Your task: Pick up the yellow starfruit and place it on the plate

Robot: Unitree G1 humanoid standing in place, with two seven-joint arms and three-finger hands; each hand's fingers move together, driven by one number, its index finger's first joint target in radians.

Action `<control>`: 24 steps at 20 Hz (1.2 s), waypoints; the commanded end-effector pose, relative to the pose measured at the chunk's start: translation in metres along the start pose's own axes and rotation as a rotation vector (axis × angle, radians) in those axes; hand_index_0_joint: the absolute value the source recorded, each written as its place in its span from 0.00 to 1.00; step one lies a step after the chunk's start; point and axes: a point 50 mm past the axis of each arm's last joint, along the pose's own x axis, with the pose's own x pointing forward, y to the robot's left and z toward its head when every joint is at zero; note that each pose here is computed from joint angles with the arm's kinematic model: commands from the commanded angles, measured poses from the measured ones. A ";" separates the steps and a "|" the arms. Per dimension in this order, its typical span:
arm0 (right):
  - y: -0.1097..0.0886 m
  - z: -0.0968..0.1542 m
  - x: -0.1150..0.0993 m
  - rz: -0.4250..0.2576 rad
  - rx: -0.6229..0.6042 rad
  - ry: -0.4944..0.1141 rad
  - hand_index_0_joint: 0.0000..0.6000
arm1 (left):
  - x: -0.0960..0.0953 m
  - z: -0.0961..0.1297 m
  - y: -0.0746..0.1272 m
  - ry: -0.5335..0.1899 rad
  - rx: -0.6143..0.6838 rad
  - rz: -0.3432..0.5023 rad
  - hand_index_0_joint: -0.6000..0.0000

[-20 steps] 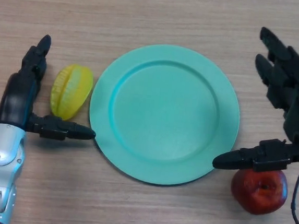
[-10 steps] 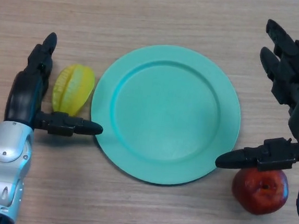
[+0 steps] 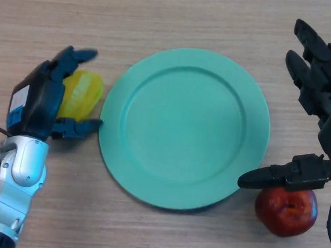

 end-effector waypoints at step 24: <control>-0.018 0.028 -0.004 -0.037 -0.020 -0.178 0.00 | -0.024 0.101 -0.017 -0.295 -0.076 -0.072 0.00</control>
